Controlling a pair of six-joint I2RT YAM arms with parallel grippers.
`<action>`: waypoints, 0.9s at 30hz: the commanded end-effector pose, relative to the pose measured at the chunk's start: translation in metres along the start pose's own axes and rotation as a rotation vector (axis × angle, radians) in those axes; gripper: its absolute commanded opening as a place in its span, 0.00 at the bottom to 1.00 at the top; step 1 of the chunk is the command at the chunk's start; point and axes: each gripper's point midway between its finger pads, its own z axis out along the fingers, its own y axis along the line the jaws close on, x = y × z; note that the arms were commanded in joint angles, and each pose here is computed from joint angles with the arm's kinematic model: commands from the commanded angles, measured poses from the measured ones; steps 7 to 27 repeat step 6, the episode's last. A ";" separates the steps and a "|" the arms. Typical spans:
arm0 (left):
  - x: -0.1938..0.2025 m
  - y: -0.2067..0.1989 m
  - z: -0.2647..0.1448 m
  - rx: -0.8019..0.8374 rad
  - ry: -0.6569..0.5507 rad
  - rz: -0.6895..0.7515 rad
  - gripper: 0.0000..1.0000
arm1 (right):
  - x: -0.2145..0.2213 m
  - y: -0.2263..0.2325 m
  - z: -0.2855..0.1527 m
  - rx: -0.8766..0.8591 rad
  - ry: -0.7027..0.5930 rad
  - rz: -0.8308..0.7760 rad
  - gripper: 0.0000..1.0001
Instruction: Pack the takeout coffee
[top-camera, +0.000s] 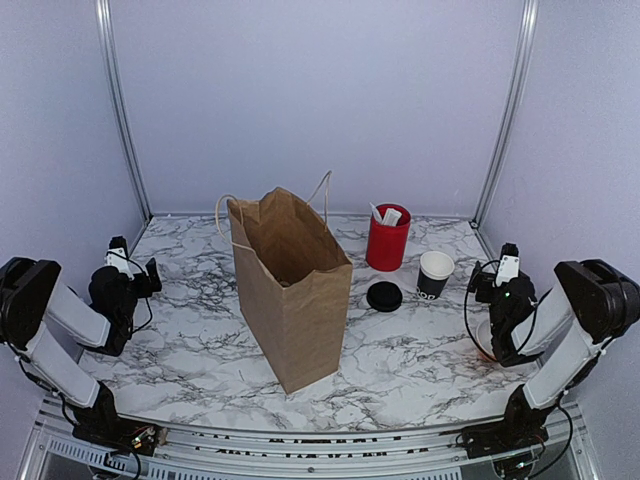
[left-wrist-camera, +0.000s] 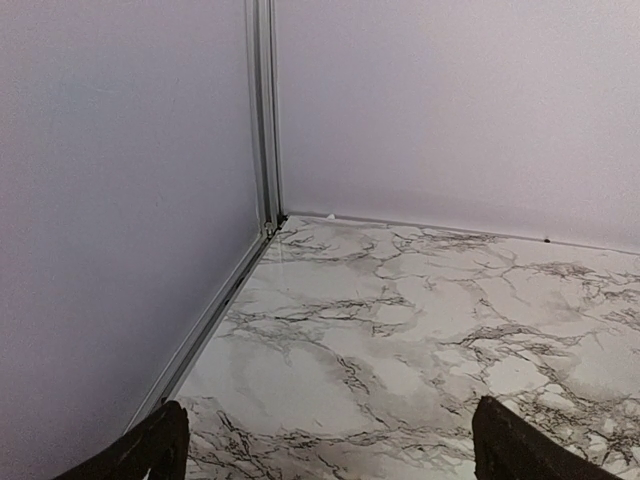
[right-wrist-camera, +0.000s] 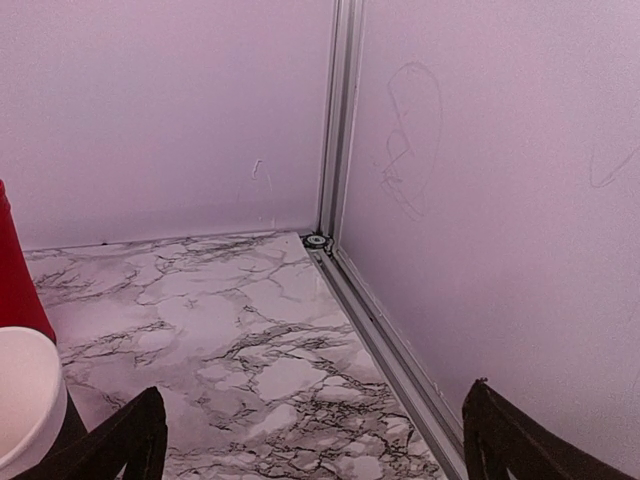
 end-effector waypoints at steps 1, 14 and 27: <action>-0.001 0.004 0.001 -0.018 -0.001 -0.006 0.99 | -0.007 0.001 0.003 0.005 -0.024 0.006 1.00; -0.001 0.004 0.001 -0.018 0.000 -0.005 0.99 | -0.008 0.001 0.004 0.005 -0.026 0.006 1.00; -0.001 0.004 0.001 -0.018 0.000 -0.005 0.99 | -0.008 0.001 0.004 0.005 -0.026 0.006 1.00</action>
